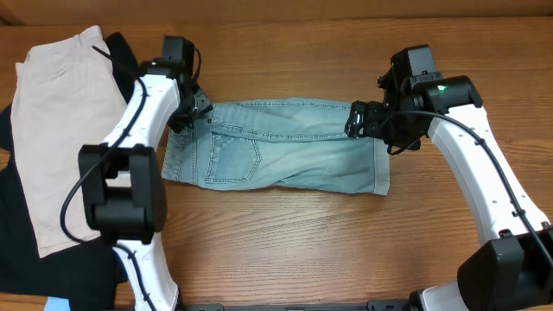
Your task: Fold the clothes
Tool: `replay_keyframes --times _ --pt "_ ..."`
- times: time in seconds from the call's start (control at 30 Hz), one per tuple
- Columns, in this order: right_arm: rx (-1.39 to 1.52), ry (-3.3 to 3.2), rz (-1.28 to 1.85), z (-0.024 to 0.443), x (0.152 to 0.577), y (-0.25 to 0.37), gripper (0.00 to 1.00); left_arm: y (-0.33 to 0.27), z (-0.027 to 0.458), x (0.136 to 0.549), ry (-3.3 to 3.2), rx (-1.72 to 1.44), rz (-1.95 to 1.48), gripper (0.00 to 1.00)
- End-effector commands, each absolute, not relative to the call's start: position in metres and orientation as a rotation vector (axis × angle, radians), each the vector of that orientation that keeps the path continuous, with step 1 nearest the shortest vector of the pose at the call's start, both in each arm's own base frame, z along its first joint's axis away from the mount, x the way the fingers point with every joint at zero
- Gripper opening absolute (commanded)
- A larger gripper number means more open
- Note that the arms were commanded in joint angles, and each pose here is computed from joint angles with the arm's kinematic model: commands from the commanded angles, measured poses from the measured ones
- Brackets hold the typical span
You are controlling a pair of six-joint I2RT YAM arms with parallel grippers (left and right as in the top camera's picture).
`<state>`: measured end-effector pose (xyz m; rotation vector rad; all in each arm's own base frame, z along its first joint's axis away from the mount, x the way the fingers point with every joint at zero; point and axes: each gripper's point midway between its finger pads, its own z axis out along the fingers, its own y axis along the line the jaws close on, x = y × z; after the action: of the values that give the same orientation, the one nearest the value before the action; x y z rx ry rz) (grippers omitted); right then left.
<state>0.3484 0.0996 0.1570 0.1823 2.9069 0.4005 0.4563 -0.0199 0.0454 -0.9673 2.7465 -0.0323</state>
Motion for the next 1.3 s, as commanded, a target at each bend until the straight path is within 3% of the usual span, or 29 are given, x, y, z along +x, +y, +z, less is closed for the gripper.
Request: replay_keyframes --times 0.0,0.1,0.2,0.37,0.6,0.67,1.13,1.2,1.27 --pt "0.185 2.904 0.38 0.158 0.349 0.096 0.98 -0.021 0.043 0.461 2.709 -1.07 -0.07 0.39" --pt "0.186 2.895 0.37 0.159 0.351 0.095 0.88 -0.02 0.049 0.463 2.704 -1.067 -0.072 0.05" --pt "0.188 2.87 0.378 0.16 0.357 0.096 0.65 -0.019 0.061 0.464 2.716 -1.045 -0.071 0.04" --pt "0.439 2.837 0.221 0.149 0.362 0.074 0.47 -0.02 0.086 0.468 2.738 -0.949 -0.067 0.04" --pt "0.765 2.758 0.221 0.114 0.371 0.069 0.46 -0.02 0.085 0.467 2.744 -0.95 -0.068 0.04" --pt "0.811 2.743 0.229 0.102 0.376 0.07 0.52 -0.02 0.085 0.467 2.744 -0.949 -0.069 0.04" --pt "0.882 2.723 0.174 0.043 0.403 0.067 0.54 -0.019 0.085 0.467 2.742 -0.948 -0.058 0.04" --pt "0.891 2.703 0.144 0.042 0.405 0.063 0.45 -0.02 0.086 0.467 2.74 -0.948 -0.059 0.04" --pt "0.887 2.677 0.132 0.043 0.41 0.06 0.3 -0.019 0.086 0.467 2.74 -0.948 -0.057 0.04"
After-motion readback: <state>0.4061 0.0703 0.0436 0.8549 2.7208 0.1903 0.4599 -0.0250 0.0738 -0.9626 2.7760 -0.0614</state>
